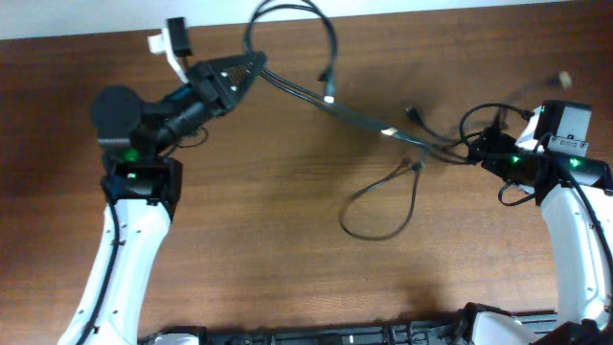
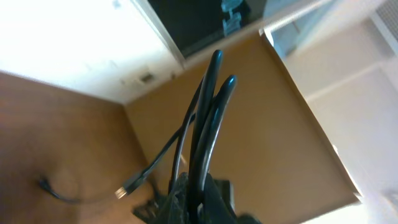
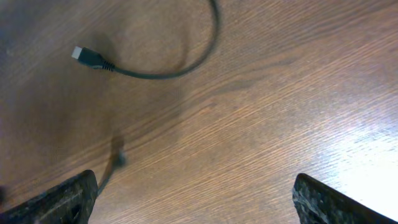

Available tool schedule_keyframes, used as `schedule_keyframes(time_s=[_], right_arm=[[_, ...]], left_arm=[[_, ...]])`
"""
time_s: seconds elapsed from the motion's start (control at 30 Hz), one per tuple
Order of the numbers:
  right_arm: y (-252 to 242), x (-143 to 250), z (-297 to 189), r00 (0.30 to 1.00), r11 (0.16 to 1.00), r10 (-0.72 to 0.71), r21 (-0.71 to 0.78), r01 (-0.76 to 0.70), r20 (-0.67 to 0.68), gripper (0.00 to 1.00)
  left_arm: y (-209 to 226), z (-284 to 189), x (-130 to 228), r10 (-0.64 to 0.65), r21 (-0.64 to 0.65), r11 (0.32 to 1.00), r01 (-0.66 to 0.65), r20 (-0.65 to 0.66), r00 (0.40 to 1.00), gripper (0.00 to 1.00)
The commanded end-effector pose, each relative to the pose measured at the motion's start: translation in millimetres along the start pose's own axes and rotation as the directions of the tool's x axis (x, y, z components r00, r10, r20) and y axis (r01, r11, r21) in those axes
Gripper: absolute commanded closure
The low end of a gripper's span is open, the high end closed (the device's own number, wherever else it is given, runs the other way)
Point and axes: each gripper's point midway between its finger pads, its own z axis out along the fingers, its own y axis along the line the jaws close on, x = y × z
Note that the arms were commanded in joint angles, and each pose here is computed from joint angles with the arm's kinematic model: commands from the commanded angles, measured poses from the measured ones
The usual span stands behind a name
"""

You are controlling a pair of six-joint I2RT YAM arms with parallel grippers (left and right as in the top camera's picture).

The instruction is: Untangle cables

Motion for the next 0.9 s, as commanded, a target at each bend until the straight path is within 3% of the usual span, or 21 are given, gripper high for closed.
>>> schedule_keyframes(time_s=[0.0, 0.03, 0.17, 0.33, 0.47, 0.6, 0.67, 0.7, 0.77, 0.87], right_arm=[[-5.2, 1.5, 3.8, 0.999, 0.999, -0.04, -0.003, 0.04, -0.016, 0.01], [15.4, 7.0, 2.4, 0.989, 0.982, -0.147, -0.125, 0.142, -0.03, 0.01], [57.7, 19.2, -9.5, 0.948, 0.874, -0.319, -0.384, 0.297, 0.006, 0.01], [103.1, 27.4, -38.4, 0.946, 0.71, -0.32, -0.649, 0.273, 0.047, 0.01], [131.1, 21.2, -66.7, 0.968, 0.577, -0.247, -0.797, 0.178, 0.038, 0.01], [133.2, 10.3, -66.8, 0.99, 0.609, -0.123, -0.793, 0.021, -0.068, 0.01], [119.3, 3.0, -49.3, 0.994, 0.713, -0.035, -0.699, -0.048, -0.104, 0.01], [106.2, 1.8, -37.5, 0.993, 0.779, 0.016, -0.621, -0.087, -0.118, 0.02], [73.7, 0.4, -16.4, 0.991, 0.892, 0.084, -0.435, -0.12, -0.102, 0.01], [29.9, 1.1, -1.5, 0.99, 0.972, 0.128, -0.19, -0.137, -0.06, 0.01]], left_arm=[[15.4, -24.8, -44.2, 0.107, -0.129, 0.988, -0.085, 0.177, 0.978, 1.0], [37.5, -29.9, -46.4, 0.102, -0.216, 0.975, -0.058, 0.197, 0.975, 1.0], [53.5, -32.7, -41.1, 0.095, -0.275, 0.961, -0.042, 0.181, 0.979, 1.0], [56.4, -33.8, -42.6, 0.138, -0.297, 0.952, -0.08, 0.178, 0.974, 1.0], [89.5, -48.3, -49.2, 0.157, -0.452, 0.892, -0.036, 0.233, 0.96, 1.0], [116.6, -59.1, -33.6, 0.152, -0.557, 0.83, -0.032, 0.171, 0.973, 1.0], [129.2, -62.6, -16.4, 0.108, -0.595, 0.804, -0.015, 0.12, 0.987, 1.0], [129.5, -56.5, 1.3, 0.105, -0.587, 0.807, -0.065, 0.034, 0.994, 1.0], [112.9, -32.9, 37.0, 0.15, -0.48, 0.853, -0.202, -0.145, 0.978, 1.0], [90.4, -7.0, 76.1, 0.256, -0.326, 0.877, -0.353, -0.304, 0.918, 1.0]])
